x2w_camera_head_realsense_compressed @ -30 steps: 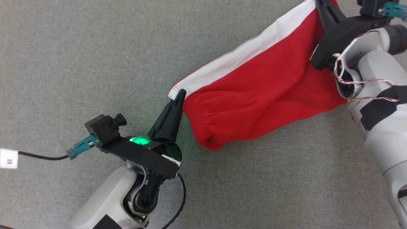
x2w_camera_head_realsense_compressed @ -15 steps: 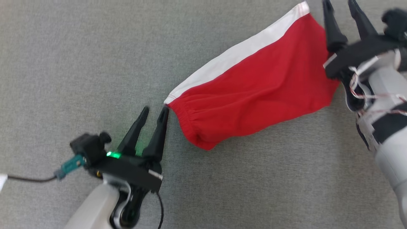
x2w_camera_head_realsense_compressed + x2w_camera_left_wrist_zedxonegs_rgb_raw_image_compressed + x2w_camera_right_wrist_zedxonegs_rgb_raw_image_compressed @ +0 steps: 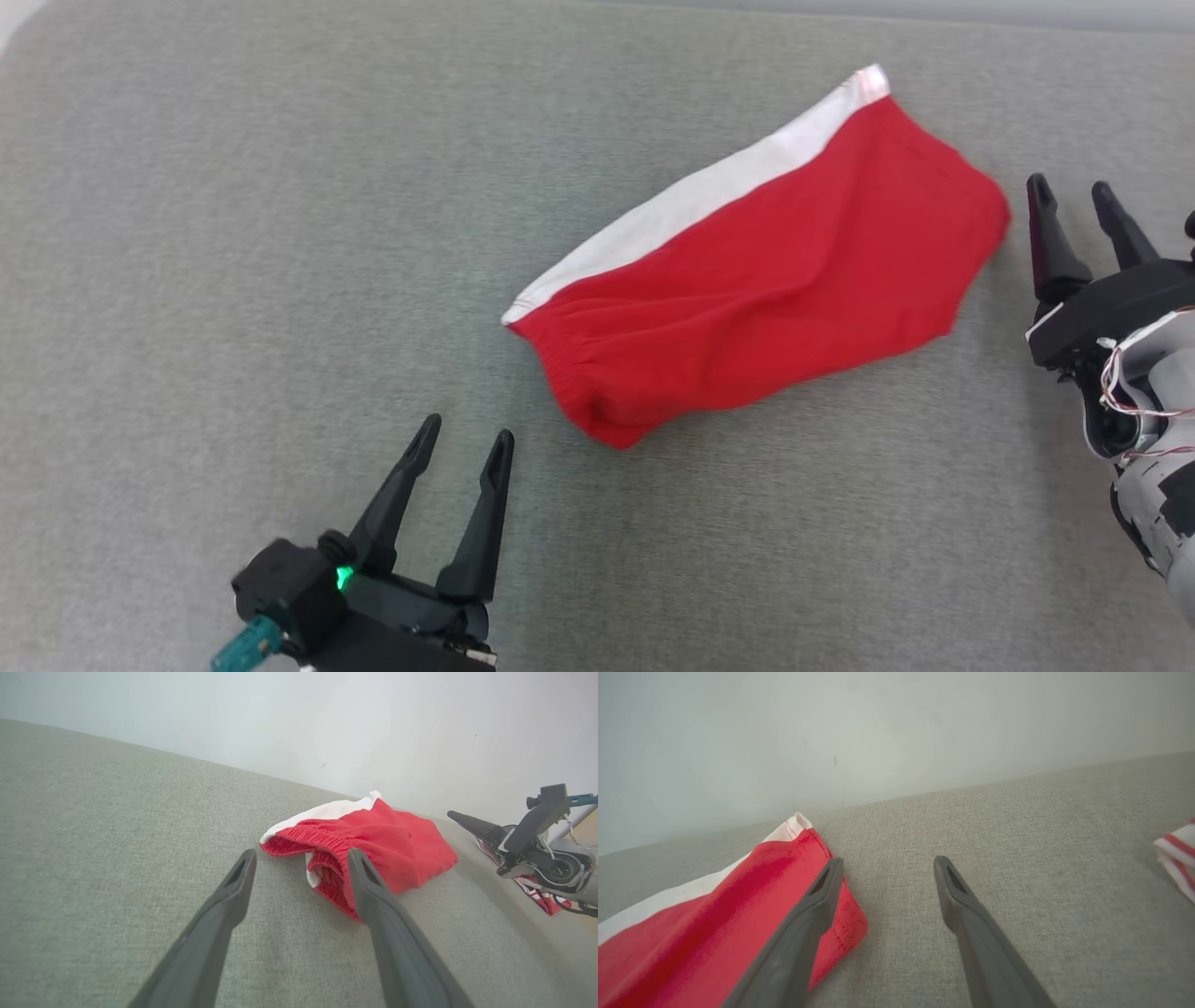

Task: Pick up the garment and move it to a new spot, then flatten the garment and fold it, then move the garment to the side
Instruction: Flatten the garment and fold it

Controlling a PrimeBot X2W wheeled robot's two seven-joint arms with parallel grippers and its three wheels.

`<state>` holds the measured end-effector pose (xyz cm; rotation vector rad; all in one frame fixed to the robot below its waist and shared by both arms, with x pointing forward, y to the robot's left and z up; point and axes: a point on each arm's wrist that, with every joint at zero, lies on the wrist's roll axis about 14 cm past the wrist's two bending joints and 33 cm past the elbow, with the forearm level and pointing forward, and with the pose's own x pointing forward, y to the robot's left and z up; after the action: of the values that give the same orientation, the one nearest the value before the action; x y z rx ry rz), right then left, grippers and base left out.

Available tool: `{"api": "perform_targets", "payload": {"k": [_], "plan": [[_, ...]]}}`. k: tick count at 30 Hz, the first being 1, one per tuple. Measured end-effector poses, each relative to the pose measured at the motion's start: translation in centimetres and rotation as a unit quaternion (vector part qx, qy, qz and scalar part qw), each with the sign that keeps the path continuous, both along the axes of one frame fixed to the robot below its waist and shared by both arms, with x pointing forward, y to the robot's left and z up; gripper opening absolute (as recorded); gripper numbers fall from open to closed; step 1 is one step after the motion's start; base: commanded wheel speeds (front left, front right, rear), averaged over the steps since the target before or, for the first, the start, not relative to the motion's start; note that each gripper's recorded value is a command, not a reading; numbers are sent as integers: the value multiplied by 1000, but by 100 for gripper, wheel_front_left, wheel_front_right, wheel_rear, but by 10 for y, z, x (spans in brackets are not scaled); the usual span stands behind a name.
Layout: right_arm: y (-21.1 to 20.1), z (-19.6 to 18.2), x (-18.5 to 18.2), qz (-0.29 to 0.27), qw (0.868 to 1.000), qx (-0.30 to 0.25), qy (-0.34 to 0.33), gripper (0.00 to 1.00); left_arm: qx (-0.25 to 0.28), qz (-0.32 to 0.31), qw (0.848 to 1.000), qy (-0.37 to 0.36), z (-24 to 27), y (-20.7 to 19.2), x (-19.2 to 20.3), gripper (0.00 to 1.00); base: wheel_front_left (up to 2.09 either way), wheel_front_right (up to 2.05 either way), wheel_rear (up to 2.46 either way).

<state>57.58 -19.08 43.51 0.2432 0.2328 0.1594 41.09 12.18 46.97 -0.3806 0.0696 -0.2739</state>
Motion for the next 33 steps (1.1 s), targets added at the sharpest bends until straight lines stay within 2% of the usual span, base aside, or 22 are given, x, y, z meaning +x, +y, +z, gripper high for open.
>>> {"api": "perform_targets", "payload": {"k": [4,11,12,13,14,16,17,23,33], "plan": [[17,-15,3,20,999,-7,25,100,8,12,1000,-1,0,5,-10,100,0,0,0],[52,-46,9,71,994,-58,68,100,10,42,999,10,-6,16,-26,100,0,0,0],[55,-48,10,73,993,-59,71,95,12,46,999,11,-6,18,-27,100,0,0,0],[58,-49,10,74,993,-60,75,75,13,49,999,12,-7,20,-28,100,0,0,0],[60,-51,11,74,992,-61,79,48,13,52,999,12,-7,21,-29,100,0,0,0],[64,-51,10,77,992,-63,81,5,14,57,998,11,-6,23,-30,100,0,0,0],[66,-51,10,77,992,-62,81,0,15,58,998,10,-5,24,-31,100,0,0,0],[57,-41,6,52,996,-39,68,0,20,55,998,0,-1,24,-30,100,0,0,0],[-10,-23,-23,-36,998,8,42,0,14,23,1000,-11,4,1,-29,100,0,0,0]]}}
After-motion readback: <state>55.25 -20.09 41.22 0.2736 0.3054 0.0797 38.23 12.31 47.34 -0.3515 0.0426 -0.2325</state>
